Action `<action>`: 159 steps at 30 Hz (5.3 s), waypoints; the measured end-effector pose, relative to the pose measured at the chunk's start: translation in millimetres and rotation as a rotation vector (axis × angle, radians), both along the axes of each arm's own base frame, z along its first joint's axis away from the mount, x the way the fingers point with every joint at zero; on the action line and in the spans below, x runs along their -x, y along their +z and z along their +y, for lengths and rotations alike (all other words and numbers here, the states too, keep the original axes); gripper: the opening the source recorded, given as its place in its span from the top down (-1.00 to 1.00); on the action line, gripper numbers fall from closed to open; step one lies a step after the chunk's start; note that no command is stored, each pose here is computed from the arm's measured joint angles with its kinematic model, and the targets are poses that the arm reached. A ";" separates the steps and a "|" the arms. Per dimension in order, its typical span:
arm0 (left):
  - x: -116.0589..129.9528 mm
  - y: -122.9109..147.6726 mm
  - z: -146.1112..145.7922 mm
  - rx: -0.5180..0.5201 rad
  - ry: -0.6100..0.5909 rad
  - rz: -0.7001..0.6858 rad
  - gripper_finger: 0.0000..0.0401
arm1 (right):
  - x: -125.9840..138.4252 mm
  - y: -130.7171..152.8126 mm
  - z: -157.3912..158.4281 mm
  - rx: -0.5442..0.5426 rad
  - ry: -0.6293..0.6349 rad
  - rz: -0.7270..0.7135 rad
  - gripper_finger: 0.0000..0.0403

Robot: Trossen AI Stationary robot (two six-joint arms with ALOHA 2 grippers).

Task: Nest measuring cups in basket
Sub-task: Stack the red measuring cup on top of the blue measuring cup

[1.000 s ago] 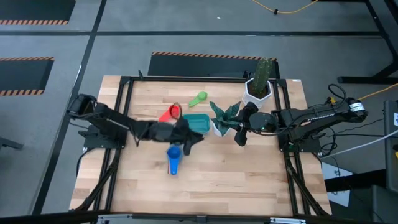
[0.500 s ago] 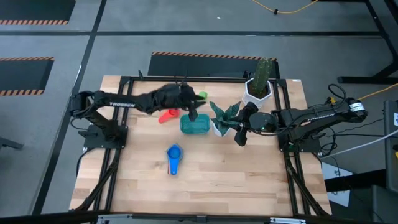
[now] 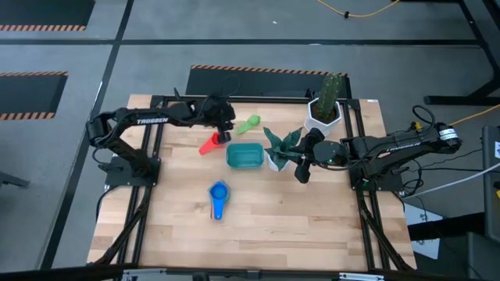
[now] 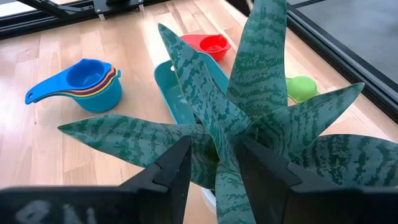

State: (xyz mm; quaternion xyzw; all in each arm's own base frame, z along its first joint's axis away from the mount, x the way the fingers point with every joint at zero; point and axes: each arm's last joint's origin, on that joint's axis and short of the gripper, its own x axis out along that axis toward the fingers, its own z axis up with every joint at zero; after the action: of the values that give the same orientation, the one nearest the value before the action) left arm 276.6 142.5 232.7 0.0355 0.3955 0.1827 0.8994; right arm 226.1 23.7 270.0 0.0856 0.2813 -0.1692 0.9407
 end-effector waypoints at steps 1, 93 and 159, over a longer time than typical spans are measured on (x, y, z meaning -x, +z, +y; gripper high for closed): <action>3.0 -2.0 1.4 0.006 -0.001 0.031 0.53 | 0.0 0.0 0.0 0.000 0.000 0.000 0.33; -17.5 96.6 -65.6 0.475 0.281 0.231 0.99 | 30.0 14.3 -4.7 0.024 0.011 0.017 0.33; -39.8 2.1 -258.0 0.338 0.807 0.403 0.95 | 14.1 -1.9 -2.2 0.059 0.034 0.110 0.33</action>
State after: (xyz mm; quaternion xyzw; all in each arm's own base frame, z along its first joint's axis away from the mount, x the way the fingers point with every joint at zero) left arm 316.5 -115.6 234.8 -0.2330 0.5684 0.4398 0.6551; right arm 211.9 21.5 268.1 0.0436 0.3287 -0.1660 0.9287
